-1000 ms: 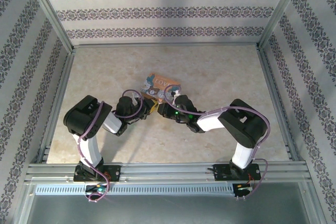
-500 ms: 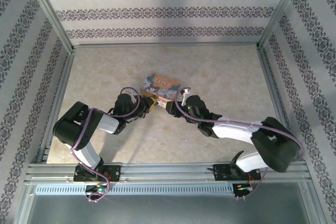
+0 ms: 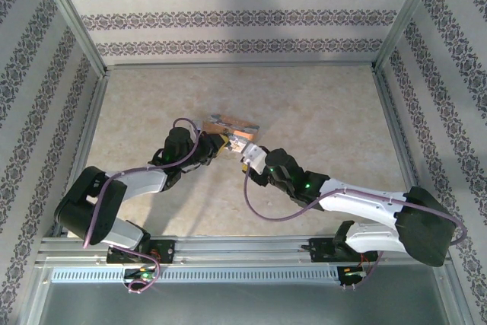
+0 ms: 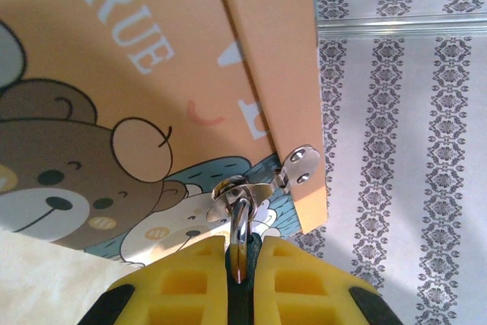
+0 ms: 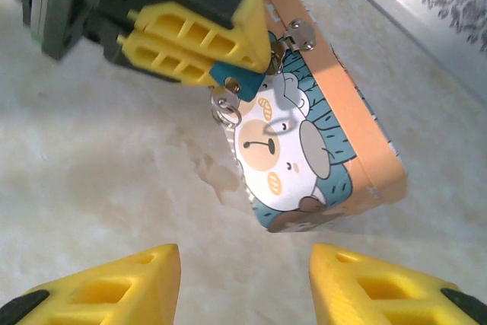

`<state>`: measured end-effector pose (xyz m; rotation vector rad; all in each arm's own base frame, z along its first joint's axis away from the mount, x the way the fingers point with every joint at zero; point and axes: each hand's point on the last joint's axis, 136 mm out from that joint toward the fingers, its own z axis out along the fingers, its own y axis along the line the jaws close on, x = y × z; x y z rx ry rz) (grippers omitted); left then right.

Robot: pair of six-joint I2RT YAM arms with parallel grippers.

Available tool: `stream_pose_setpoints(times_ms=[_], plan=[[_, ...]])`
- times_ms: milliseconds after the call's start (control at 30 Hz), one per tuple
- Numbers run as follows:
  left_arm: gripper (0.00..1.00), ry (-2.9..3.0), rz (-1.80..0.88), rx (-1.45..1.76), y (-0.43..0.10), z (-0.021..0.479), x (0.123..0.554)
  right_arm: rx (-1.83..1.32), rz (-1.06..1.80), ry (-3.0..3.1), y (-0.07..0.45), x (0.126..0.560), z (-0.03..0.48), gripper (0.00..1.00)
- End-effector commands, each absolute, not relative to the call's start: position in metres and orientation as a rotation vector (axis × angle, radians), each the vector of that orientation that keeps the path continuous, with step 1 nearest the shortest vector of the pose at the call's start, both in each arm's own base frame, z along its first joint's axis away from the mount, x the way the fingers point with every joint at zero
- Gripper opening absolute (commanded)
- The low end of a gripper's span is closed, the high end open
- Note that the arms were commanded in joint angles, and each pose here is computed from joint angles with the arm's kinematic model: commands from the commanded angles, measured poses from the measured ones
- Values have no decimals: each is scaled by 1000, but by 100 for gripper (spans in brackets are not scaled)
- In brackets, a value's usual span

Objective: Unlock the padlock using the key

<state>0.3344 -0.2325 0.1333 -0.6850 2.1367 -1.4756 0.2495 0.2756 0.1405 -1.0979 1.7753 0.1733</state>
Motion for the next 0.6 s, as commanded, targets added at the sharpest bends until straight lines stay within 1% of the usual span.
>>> stream_pose_setpoints(times_ms=[0, 100, 133, 167, 267, 367, 433, 567], plan=[[9, 2127, -1478, -646, -238, 146, 333, -1302, -42, 1595, 276, 256, 154, 49], [7, 2128, -1489, -663, -239, 148, 332, -1373, -77, 1521, 281, 256, 157, 53], [6, 2135, -1485, -668, -239, 147, 331, -1394, -84, 1501, 282, 255, 157, 59], [6, 2139, -1479, -671, -239, 148, 330, -1419, -89, 1479, 284, 255, 157, 61], [4, 2137, -1476, -692, -238, 150, 329, -1477, -97, 1439, 290, 254, 155, 66], [3, 2135, -1483, -709, -238, 151, 328, -1503, -102, 1426, 296, 257, 153, 65], [0, 2147, -1482, -712, -238, 151, 327, -1519, -90, 1419, 301, 258, 152, 61], [0, 2147, -1490, -722, -240, 151, 327, -1535, -49, 1410, 313, 259, 152, 54]])
